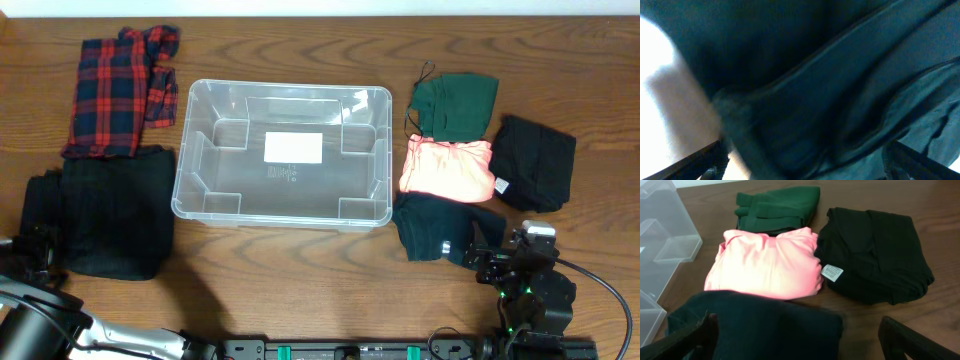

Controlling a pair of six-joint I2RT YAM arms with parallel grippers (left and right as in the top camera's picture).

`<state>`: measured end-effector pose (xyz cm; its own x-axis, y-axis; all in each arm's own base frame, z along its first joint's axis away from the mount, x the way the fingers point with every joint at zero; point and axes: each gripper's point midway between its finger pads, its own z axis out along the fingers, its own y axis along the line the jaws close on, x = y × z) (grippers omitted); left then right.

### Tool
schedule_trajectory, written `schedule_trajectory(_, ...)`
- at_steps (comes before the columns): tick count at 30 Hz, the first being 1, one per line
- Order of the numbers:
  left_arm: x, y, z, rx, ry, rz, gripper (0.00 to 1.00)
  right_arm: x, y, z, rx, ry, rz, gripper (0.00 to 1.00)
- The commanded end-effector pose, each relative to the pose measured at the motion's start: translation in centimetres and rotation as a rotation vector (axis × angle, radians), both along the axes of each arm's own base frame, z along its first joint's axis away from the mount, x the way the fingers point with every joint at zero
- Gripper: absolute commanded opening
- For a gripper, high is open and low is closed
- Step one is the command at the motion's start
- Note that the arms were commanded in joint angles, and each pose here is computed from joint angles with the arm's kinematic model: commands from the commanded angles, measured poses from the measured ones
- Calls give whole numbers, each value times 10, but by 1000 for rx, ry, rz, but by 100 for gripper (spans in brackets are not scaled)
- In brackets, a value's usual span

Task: Pack container
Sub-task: 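Reach the left gripper to the folded black garment and grasp it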

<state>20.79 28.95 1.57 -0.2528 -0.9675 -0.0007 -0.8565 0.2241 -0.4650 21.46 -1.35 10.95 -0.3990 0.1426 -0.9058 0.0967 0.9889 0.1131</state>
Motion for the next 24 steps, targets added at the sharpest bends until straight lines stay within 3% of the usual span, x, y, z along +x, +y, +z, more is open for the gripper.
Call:
schedule_trajectory(1,18,-9,-13,-8,-40,-94,94,0,0,0,12,-4,-5,99)
schedule_trajectory(8,39,-8,-14,48,-65,-144,53,0,0,0,12,-4,-5,99)
schedule_trajectory(10,39,-8,-14,46,-66,-145,32,0,0,0,12,-4,-5,99)
schedule_trajectory(14,47,-16,-5,4,-139,-146,9,0,0,0,12,-4,-5,99)
schedule_trajectory(19,45,-16,23,-60,-180,-14,6,0,0,0,12,-4,-5,99)
schedule_trajectory(24,56,-22,103,-24,-381,9,6,0,0,0,12,-4,-5,99)
